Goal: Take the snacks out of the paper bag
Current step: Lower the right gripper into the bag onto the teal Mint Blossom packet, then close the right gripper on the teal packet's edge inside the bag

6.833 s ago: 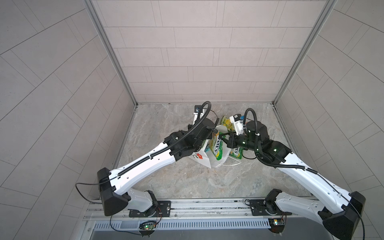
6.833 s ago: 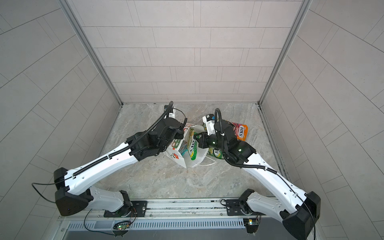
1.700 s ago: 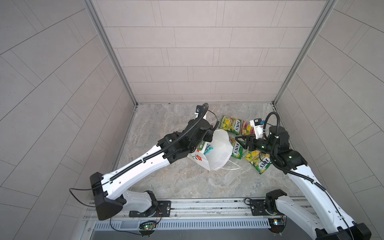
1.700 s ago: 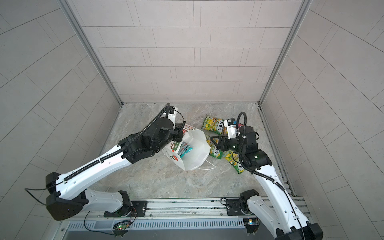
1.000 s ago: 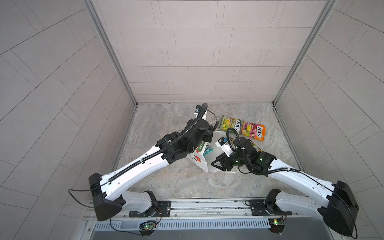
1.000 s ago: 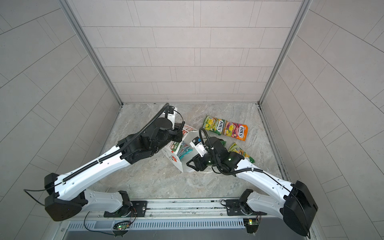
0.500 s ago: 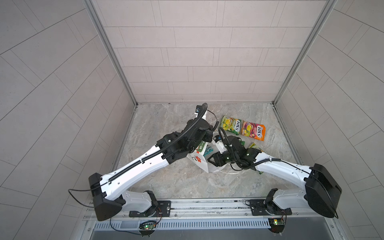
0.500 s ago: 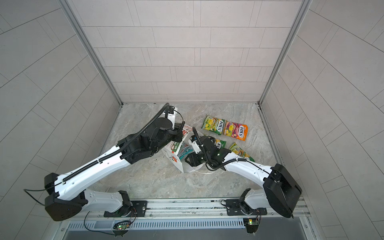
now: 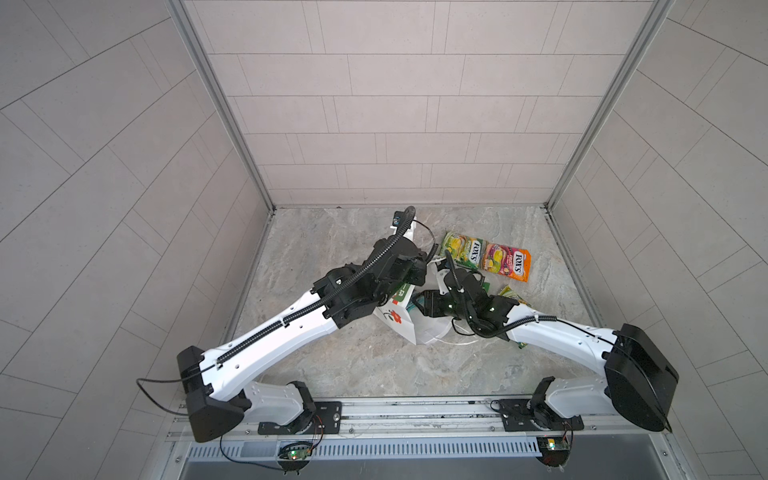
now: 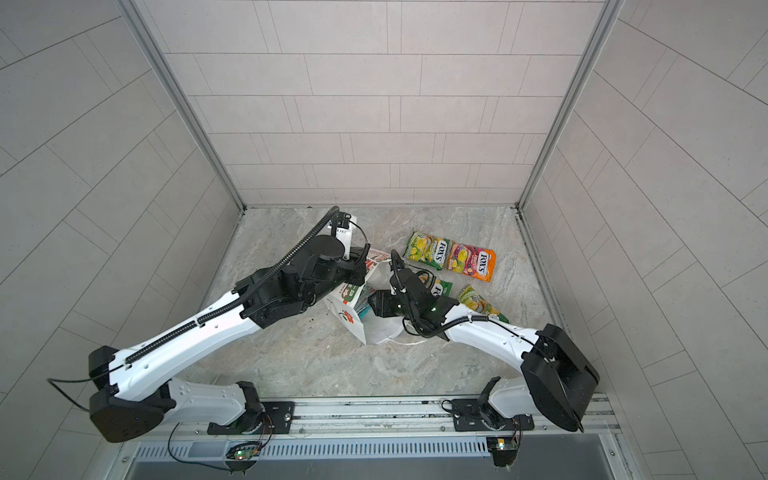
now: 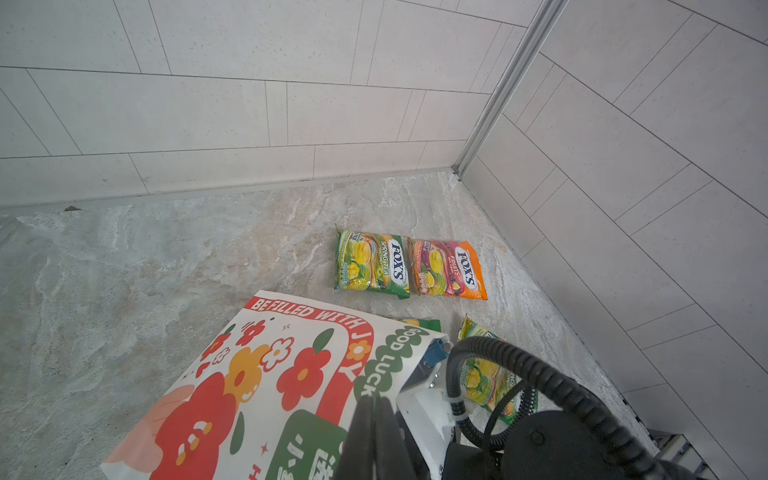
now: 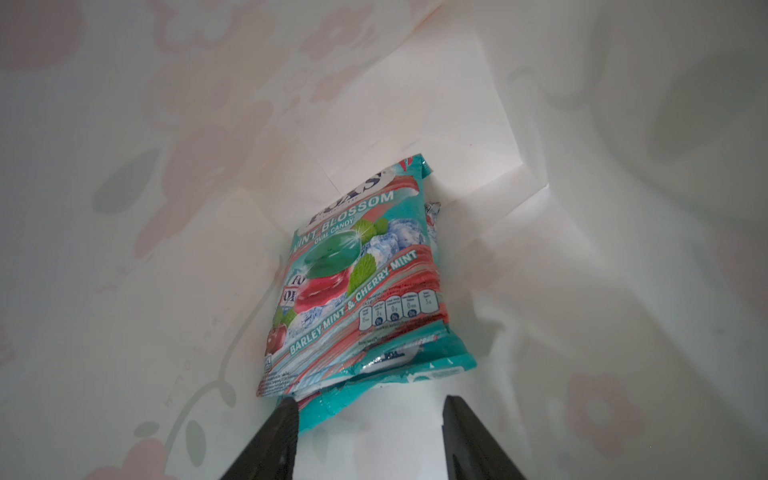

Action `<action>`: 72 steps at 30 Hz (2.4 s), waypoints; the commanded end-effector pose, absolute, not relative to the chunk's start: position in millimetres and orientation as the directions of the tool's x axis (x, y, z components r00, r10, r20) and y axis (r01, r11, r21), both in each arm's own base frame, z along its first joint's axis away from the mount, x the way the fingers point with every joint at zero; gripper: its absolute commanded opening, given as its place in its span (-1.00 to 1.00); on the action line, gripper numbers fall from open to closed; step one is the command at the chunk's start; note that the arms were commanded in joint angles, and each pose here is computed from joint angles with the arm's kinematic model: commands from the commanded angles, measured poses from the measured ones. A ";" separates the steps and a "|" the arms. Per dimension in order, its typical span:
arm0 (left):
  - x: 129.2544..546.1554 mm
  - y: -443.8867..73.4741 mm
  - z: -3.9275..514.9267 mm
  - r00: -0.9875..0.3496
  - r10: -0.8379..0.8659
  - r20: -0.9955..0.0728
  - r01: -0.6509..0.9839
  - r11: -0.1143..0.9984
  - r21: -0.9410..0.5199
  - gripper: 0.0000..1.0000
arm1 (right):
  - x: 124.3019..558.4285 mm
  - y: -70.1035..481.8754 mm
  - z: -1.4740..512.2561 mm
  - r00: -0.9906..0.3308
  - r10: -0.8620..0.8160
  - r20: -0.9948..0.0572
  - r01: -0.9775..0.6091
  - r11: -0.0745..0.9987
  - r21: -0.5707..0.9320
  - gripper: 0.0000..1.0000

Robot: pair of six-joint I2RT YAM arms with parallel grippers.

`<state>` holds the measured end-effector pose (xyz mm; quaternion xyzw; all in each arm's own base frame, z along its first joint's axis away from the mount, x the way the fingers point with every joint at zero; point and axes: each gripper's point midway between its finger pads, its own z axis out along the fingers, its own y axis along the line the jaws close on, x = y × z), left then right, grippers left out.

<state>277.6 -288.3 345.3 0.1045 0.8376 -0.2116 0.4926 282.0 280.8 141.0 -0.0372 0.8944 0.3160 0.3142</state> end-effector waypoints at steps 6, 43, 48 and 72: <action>276.9 -290.5 356.6 -0.477 -0.064 -0.877 0.395 0.876 -0.279 -1.00 | 304.3 282.1 141.6 -0.765 0.214 -0.607 -0.171 0.842 0.511 0.11; 278.5 -286.9 351.9 -0.471 -0.065 -0.880 0.379 0.885 -0.269 -1.00 | 314.2 326.3 97.7 -0.863 0.064 -0.500 -0.211 0.854 0.475 -0.02; 278.4 -285.4 352.4 -0.469 -0.068 -0.881 0.376 0.887 -0.268 -1.00 | 314.8 326.0 106.6 -0.851 0.066 -0.521 -0.227 0.848 0.479 -0.03; 277.1 -286.8 355.3 -0.470 -0.072 -0.880 0.385 0.880 -0.277 -1.00 | 313.0 353.1 97.3 -0.891 0.127 -0.436 -0.192 0.765 0.615 0.02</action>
